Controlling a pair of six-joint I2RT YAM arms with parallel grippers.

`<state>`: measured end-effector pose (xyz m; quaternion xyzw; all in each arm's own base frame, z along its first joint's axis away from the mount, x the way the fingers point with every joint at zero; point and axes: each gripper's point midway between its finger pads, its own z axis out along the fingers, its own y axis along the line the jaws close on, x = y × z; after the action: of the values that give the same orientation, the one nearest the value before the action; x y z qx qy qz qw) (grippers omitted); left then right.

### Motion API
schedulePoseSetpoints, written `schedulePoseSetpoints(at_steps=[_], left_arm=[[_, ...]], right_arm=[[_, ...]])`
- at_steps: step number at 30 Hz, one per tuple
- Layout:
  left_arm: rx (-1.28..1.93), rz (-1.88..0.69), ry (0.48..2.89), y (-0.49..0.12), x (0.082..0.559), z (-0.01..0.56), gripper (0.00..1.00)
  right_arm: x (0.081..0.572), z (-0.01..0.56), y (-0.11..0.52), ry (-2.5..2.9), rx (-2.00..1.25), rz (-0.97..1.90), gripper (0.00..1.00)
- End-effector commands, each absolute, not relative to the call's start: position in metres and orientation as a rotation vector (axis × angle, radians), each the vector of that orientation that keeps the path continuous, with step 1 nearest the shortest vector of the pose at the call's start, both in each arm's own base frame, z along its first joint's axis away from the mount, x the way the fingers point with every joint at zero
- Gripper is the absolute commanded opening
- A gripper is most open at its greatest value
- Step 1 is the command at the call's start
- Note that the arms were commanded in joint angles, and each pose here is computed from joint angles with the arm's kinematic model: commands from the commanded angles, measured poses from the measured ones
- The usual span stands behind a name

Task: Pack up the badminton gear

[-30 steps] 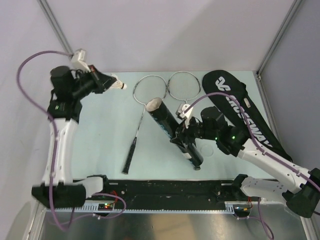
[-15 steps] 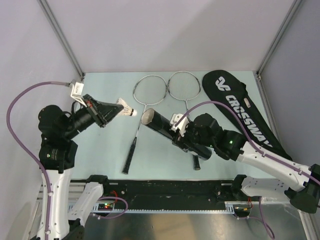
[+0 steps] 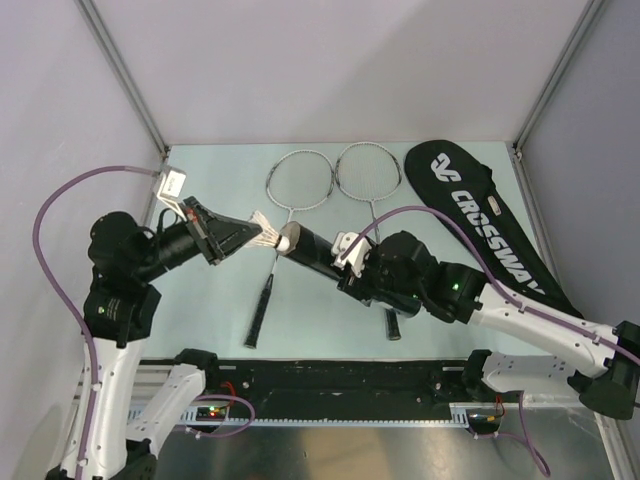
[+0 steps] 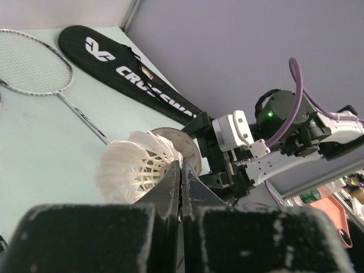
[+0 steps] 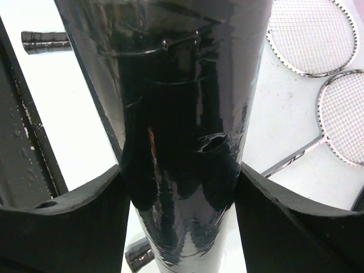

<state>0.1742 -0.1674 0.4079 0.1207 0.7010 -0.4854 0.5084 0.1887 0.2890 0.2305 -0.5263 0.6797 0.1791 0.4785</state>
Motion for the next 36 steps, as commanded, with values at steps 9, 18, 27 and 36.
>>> schedulePoseSetpoints(at_steps=[9, 18, 27, 36], left_arm=[[0.291, -1.256, 1.781, -0.194, 0.177, 0.381, 0.00], [0.317, -1.273, 1.817, -0.208, 0.183, 0.367, 0.00], [0.310, -1.257, 1.851, -0.211, 0.186, 0.351, 0.02], [0.406, -1.153, 1.801, -0.203, 0.183, 0.357, 0.33]], right_arm=[[0.200, 0.281, 0.314, 1.516, -1.194, 0.463, 0.35], [0.199, 0.279, 0.321, 1.501, -1.212, 0.465, 0.34], [0.201, 0.278, 0.322, 1.501, -1.207, 0.451, 0.34], [0.196, 0.276, 0.317, 1.492, -1.233, 0.453, 0.34]])
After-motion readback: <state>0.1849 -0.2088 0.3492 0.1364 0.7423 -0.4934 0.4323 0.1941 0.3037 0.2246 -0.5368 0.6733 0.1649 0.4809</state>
